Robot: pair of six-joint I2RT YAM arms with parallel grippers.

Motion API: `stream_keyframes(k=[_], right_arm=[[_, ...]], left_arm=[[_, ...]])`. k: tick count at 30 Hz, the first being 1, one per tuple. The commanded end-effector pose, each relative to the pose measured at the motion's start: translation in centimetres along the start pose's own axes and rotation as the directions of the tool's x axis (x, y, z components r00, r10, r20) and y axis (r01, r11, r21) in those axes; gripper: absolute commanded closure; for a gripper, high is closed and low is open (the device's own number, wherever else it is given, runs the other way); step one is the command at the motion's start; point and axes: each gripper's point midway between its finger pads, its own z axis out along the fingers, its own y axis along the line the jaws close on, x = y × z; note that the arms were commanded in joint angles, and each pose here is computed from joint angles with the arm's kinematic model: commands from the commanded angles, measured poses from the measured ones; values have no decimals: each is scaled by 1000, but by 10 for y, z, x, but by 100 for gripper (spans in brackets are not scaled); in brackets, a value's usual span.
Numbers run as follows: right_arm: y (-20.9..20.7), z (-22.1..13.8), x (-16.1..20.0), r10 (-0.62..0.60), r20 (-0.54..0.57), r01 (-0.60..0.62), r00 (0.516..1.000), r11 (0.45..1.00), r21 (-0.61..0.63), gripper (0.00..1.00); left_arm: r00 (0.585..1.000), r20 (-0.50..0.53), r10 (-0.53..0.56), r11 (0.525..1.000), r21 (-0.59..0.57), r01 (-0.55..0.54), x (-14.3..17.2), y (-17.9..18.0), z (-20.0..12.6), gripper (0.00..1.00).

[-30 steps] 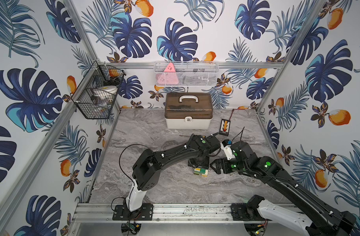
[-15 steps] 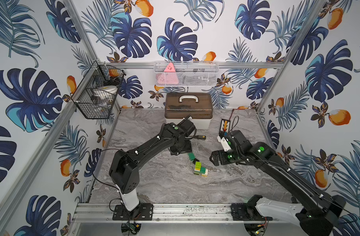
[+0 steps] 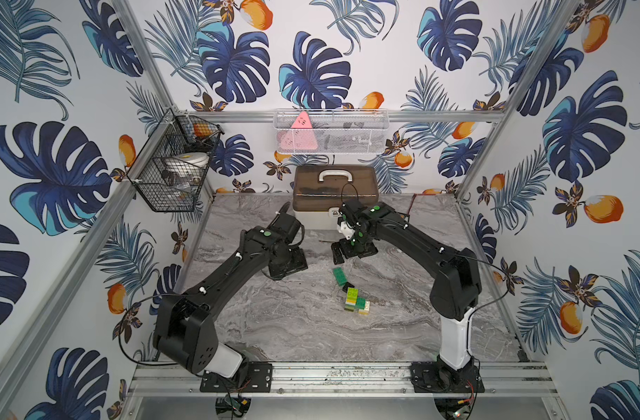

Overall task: Assemble a giraffe with lego
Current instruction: Pick up the lego brick from the center of the board.

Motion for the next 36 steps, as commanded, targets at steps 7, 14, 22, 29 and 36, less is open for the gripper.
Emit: stream_keyframes(k=[7,14,22,29,36], right_arm=[[6,42,19,-74,-200,64,977,996,-56,1],[3,57,34,-119,-285,110,951,993,-47,5],[2,76,26,-122,-304,116,945,993,-37,11],[1,97,19,-118,-317,116,941,993,-25,18],[-5,105,31,-136,-355,152,925,988,18,31]], left_arm=[[999,-36,-30,999,18,31,2,29,-7,30],[998,-55,-43,999,29,45,0,29,5,30],[997,-55,-57,998,17,58,-3,33,9,30],[996,-57,-75,997,8,75,-4,41,10,30],[994,-53,-97,995,-18,96,-10,54,9,30]])
